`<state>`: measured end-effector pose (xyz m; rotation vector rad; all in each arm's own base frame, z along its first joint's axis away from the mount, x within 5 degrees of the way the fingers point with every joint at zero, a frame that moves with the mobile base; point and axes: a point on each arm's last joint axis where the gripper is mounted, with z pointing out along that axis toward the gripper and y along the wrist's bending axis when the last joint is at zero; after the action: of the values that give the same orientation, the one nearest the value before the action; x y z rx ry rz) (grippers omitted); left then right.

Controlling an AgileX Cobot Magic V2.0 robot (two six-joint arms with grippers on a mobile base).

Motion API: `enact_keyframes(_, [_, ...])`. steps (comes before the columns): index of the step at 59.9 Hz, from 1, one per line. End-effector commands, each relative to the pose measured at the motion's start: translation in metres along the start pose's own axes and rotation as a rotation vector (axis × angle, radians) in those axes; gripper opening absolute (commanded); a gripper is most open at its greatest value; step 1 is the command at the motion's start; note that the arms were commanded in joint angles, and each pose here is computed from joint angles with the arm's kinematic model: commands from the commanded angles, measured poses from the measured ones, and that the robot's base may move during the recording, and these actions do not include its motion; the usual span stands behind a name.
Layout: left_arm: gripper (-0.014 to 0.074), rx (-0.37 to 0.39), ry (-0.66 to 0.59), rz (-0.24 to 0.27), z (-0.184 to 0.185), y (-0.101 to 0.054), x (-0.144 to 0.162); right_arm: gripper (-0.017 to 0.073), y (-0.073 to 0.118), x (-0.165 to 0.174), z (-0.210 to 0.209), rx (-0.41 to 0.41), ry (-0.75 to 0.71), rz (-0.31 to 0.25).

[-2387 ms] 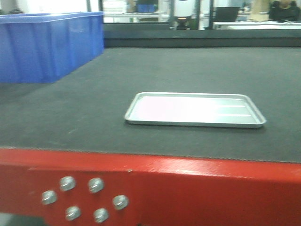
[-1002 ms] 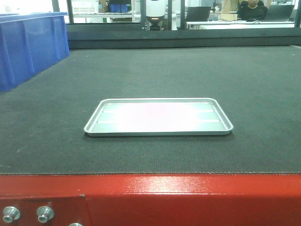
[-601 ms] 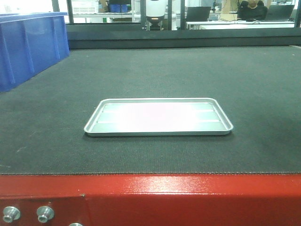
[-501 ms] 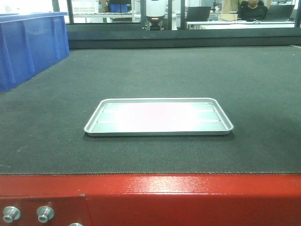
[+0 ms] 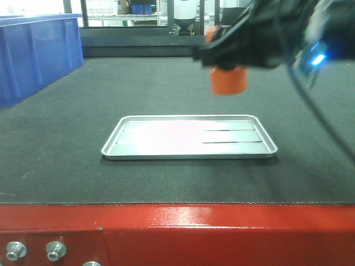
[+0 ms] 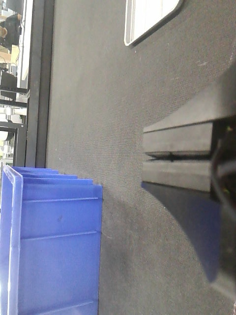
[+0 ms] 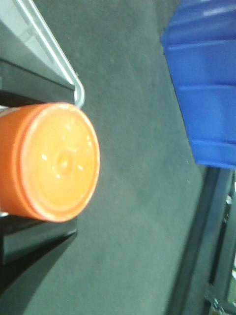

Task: Grab orange capacitor from left shelf to right conveyor
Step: 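Lower the orange cylinder onto the metal tray with the right gripper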

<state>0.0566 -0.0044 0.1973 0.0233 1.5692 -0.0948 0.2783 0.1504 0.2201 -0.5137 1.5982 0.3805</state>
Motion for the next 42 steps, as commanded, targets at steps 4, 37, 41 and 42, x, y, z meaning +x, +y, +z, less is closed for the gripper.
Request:
enact_keyframes(4, [-0.0127, 0.004, -0.105, -0.004, -0.001, 0.0, -0.01, 0.0049, 0.003, -0.01, 0.011, -0.047, -0.183, 0.054])
enact_keyframes(37, [-0.0127, 0.004, -0.105, -0.004, -0.001, 0.0, -0.01, 0.0049, 0.005, 0.04, 0.044, -0.066, -0.187, 0.085])
enact_keyframes(41, [-0.0127, 0.004, -0.105, -0.004, -0.001, 0.0, -0.01, 0.0049, 0.005, 0.042, 0.044, -0.066, -0.179, 0.086])
enact_keyframes(42, [-0.0127, 0.004, -0.105, -0.004, -0.001, 0.0, -0.01, 0.0049, 0.005, 0.042, 0.044, -0.066, -0.178, 0.086])
